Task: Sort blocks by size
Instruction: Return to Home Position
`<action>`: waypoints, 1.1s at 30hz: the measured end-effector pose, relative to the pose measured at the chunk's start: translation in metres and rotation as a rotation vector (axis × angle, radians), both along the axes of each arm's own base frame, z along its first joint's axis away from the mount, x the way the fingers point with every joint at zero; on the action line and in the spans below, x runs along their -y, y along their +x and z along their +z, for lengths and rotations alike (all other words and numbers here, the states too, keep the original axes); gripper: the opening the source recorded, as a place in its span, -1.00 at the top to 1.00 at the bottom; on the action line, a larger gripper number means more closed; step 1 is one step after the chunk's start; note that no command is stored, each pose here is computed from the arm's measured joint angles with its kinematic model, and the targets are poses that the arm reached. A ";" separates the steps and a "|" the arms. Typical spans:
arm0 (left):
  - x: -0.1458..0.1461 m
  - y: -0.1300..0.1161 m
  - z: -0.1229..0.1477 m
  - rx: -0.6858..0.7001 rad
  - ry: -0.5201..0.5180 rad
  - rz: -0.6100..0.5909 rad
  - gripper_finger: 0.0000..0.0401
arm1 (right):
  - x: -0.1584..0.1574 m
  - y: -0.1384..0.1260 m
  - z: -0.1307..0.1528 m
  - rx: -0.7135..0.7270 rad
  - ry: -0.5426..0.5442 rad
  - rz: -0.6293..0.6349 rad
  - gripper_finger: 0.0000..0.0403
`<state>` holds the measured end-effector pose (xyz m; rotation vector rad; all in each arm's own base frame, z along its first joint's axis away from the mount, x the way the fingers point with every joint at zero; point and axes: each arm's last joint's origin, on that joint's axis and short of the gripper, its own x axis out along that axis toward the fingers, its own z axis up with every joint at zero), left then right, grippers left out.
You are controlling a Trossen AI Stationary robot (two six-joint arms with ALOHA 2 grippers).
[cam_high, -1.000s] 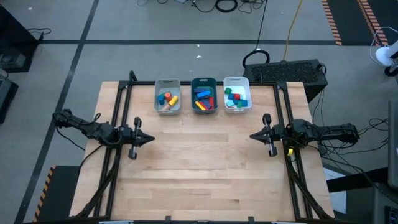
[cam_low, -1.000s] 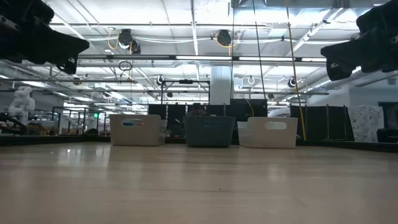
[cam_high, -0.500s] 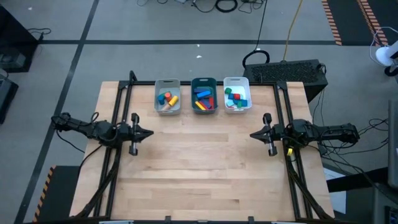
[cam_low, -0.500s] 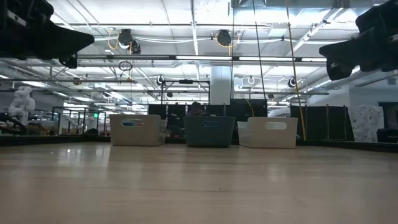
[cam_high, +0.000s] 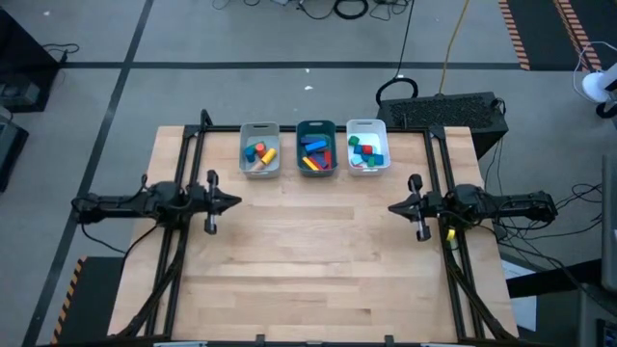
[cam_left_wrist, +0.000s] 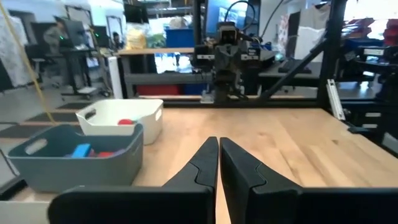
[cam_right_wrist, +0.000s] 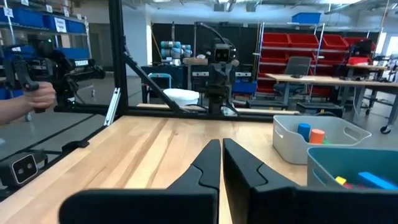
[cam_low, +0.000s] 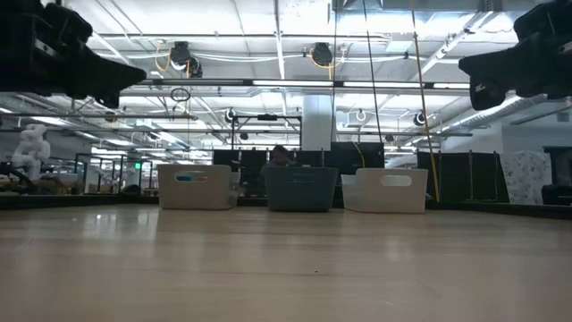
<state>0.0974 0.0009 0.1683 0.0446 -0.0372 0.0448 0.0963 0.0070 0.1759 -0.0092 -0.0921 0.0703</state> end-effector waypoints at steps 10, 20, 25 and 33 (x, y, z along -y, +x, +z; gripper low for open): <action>-0.001 0.000 -0.002 -0.017 -0.064 -0.071 0.90 | 0.002 0.000 -0.005 -0.055 0.066 -0.050 1.00; -0.001 0.000 -0.002 -0.019 -0.102 -0.063 0.90 | 0.001 0.001 -0.005 -0.058 0.079 -0.046 1.00; -0.002 0.000 -0.002 -0.019 -0.089 -0.050 0.90 | 0.001 0.001 -0.005 -0.058 0.079 -0.046 1.00; -0.002 0.000 -0.002 -0.018 -0.089 -0.045 0.90 | 0.001 0.001 -0.005 -0.059 0.079 -0.046 1.00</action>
